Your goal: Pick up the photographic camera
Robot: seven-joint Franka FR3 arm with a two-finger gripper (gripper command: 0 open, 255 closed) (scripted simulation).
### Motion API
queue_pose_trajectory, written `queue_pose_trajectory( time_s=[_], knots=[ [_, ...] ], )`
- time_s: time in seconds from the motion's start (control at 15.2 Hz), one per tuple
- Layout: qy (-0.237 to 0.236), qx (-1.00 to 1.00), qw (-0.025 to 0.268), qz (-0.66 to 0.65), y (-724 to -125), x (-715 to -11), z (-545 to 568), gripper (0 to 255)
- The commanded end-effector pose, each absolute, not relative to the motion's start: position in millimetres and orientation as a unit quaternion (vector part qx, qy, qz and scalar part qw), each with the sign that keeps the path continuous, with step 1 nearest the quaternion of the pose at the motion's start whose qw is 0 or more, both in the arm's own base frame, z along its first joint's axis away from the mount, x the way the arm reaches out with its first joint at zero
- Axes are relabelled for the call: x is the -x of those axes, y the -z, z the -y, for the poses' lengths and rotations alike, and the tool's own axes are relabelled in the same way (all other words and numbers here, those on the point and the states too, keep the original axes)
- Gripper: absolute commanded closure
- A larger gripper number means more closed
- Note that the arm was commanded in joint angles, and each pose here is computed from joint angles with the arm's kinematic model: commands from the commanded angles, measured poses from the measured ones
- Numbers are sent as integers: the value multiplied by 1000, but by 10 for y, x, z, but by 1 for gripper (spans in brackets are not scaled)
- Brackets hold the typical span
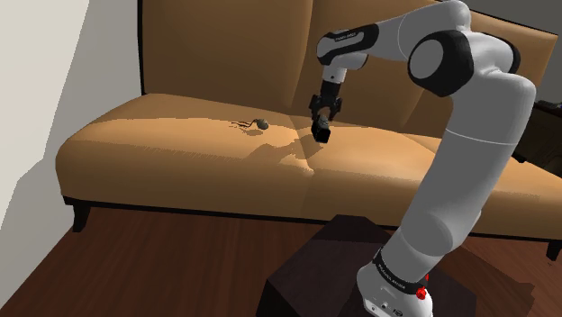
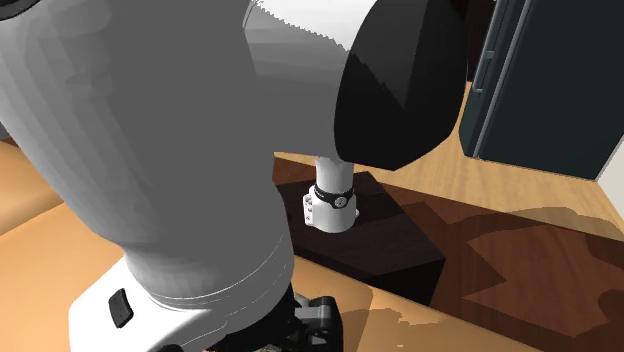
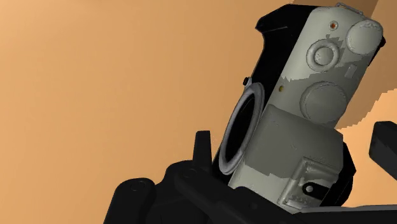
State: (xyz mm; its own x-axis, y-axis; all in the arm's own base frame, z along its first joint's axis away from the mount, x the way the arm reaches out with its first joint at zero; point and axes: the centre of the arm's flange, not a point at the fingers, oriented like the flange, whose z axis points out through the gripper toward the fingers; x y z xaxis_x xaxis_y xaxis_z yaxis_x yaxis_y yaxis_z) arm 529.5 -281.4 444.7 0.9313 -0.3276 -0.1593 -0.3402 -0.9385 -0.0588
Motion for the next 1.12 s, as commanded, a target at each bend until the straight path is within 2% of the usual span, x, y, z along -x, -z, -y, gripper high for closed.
queue_pose_trajectory(
  time_s=[0.0, 0.13, 0.2, 0.79, 1.06],
  knots=[
    [-74, 982, 43, -170, -4316, -5289, 2807, 0],
    [-74, 982, 43, -170, -4316, -5289, 2807, 0],
    [-74, 982, 43, -170, -4317, -5291, 2808, 255],
    [-74, 982, 43, -170, -4316, -5289, 2807, 255],
    [-74, 982, 43, -170, -4528, -5289, 2807, 255]
  ],
)
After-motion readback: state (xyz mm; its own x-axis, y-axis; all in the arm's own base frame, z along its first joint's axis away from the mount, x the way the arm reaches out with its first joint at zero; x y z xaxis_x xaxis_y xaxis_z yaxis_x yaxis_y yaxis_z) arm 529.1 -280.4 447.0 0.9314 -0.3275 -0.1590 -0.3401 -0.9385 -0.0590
